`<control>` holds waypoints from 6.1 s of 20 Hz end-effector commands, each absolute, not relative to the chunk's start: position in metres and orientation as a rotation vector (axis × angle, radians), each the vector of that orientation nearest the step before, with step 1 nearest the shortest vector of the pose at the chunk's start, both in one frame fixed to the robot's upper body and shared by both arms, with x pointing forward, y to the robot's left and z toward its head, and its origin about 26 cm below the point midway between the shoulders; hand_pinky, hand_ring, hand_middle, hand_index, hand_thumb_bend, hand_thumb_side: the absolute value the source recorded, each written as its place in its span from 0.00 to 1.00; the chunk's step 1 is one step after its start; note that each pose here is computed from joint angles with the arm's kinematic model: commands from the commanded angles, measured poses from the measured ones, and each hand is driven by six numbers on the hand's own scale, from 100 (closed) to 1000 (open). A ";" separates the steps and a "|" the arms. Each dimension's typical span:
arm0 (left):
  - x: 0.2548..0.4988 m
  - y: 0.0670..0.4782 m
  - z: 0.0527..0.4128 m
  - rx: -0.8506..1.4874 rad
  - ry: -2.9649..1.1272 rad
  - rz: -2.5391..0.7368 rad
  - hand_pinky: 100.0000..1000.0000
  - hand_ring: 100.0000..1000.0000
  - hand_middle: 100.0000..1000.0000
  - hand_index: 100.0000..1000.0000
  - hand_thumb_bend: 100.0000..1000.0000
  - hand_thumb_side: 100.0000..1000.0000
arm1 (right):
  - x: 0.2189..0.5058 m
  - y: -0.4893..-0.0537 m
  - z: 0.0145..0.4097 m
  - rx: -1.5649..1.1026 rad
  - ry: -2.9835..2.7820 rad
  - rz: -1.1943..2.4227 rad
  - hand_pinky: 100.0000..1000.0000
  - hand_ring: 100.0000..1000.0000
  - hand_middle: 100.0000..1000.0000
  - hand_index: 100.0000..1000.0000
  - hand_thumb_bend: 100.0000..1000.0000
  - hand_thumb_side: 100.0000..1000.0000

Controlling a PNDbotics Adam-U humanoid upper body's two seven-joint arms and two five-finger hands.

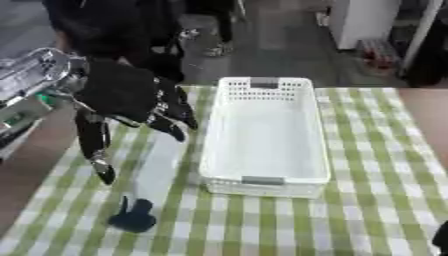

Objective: Pick up objects on the table and place them in the box.

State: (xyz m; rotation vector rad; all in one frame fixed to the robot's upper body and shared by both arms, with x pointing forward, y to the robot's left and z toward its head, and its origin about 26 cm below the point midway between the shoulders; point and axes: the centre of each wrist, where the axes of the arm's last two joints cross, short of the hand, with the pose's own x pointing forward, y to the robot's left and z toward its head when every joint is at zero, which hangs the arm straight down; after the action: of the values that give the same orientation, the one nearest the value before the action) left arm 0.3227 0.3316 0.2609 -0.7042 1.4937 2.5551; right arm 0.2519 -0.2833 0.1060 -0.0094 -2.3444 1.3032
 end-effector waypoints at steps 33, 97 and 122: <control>0.327 0.331 0.253 -0.527 1.526 2.644 0.69 0.58 0.64 0.71 0.86 0.47 | 0.260 -0.287 0.126 0.053 -2.406 1.481 0.19 0.41 0.38 0.49 0.00 1.00; 0.328 0.359 0.209 -0.574 0.933 2.992 0.71 0.65 0.68 0.70 0.91 0.33 | 0.261 -0.287 0.128 0.044 -2.411 1.479 0.19 0.41 0.38 0.49 0.00 1.00; 0.325 0.370 0.186 -0.650 0.954 2.876 0.77 0.79 0.84 0.84 0.77 0.23 | 0.260 -0.278 0.122 0.028 -2.416 1.477 0.19 0.41 0.38 0.49 0.00 1.00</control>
State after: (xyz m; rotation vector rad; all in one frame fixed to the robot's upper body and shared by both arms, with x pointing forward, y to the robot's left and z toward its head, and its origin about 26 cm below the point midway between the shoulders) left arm 0.3228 0.3685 0.1748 -0.6300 1.0119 2.8936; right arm 0.2599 -0.2789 0.1161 0.0016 -2.3765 1.2927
